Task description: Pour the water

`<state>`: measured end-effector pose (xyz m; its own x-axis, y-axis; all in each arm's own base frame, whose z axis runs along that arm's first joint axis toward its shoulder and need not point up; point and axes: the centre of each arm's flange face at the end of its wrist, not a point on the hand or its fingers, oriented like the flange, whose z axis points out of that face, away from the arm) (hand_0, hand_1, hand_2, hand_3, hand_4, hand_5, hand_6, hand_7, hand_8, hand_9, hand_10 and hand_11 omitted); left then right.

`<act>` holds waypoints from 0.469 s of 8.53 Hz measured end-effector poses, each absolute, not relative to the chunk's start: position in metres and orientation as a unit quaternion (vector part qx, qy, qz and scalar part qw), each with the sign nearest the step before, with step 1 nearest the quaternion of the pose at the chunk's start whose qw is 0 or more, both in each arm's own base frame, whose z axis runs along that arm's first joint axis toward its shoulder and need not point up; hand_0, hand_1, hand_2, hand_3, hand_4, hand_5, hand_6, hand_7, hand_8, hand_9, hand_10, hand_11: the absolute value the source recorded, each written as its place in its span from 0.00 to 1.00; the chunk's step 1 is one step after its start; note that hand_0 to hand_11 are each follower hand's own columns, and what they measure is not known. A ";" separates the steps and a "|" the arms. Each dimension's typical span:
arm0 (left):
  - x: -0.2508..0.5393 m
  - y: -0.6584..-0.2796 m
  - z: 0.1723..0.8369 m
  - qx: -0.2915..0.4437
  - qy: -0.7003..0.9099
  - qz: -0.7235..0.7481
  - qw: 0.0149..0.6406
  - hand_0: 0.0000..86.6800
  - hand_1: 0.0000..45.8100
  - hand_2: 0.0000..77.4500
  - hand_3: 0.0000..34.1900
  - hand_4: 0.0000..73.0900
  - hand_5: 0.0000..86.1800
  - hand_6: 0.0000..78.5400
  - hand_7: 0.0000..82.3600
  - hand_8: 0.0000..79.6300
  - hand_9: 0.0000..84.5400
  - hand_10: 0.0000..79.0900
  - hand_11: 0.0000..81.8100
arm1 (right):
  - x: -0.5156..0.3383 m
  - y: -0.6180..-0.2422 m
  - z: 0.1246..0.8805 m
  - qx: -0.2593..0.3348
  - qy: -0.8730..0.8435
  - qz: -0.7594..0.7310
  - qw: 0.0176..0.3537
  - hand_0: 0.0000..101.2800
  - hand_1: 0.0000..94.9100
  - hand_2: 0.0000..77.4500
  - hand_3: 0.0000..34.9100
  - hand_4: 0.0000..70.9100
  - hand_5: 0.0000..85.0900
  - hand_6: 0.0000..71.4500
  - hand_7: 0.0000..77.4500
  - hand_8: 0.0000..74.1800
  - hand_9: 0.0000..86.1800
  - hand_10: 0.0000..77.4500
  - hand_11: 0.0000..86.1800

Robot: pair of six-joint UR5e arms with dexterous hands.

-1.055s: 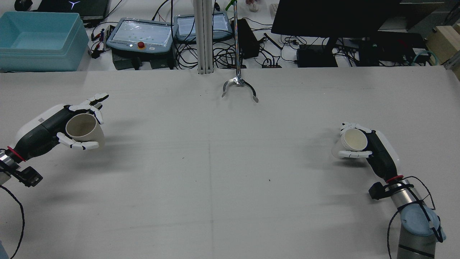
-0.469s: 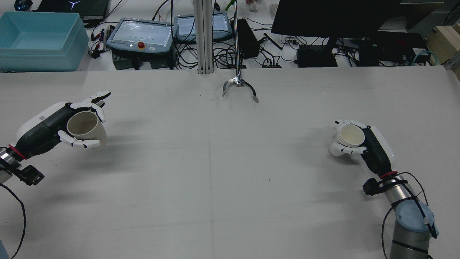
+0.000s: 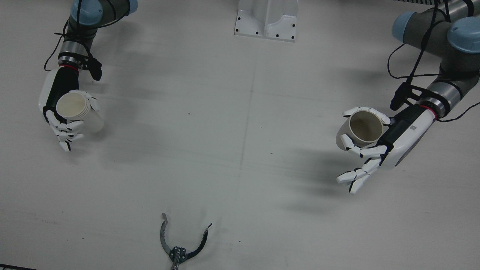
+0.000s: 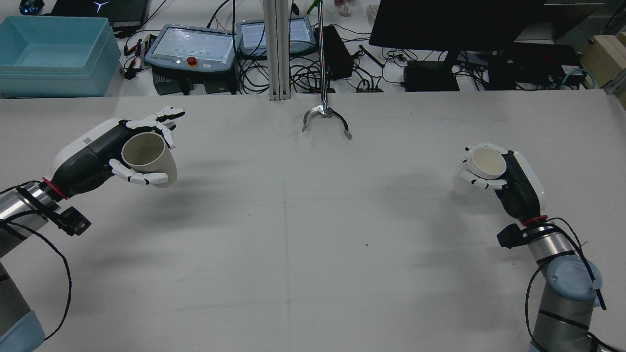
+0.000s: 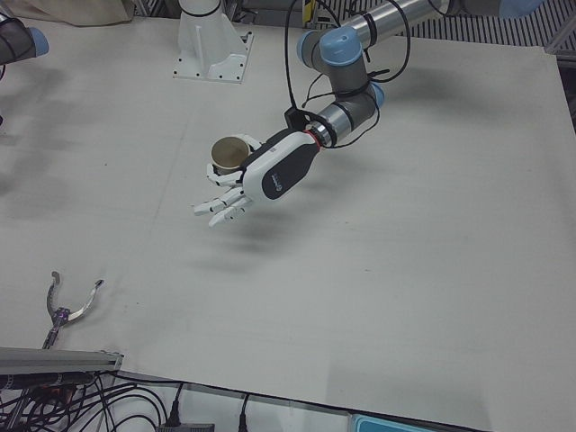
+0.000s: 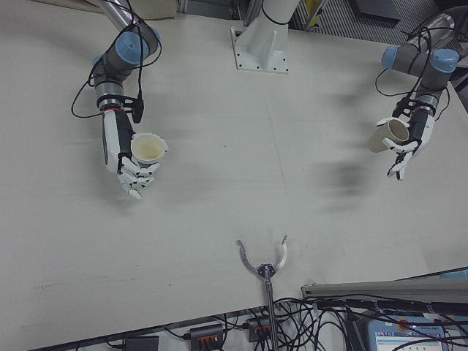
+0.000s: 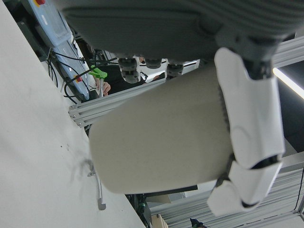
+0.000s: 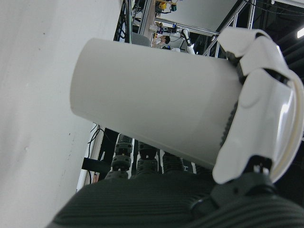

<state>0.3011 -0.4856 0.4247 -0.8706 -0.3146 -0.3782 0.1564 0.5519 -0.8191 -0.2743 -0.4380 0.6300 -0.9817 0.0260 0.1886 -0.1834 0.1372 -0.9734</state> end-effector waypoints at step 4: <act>0.368 -0.490 0.313 -0.085 0.860 -0.433 0.256 0.59 0.39 0.40 0.00 0.59 0.51 0.10 0.21 0.01 0.05 0.08 0.14 | -0.226 -0.467 0.586 0.060 -0.761 0.642 0.075 0.48 0.17 0.44 0.01 0.44 0.53 0.63 0.77 0.55 0.66 0.22 0.31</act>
<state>0.3683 -0.4905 0.3129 -0.8548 -0.3674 -0.3666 0.0757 0.6106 -0.7883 -0.2257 -0.4667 0.5861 -0.9815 0.0052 0.1915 -0.1879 0.1688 -0.9676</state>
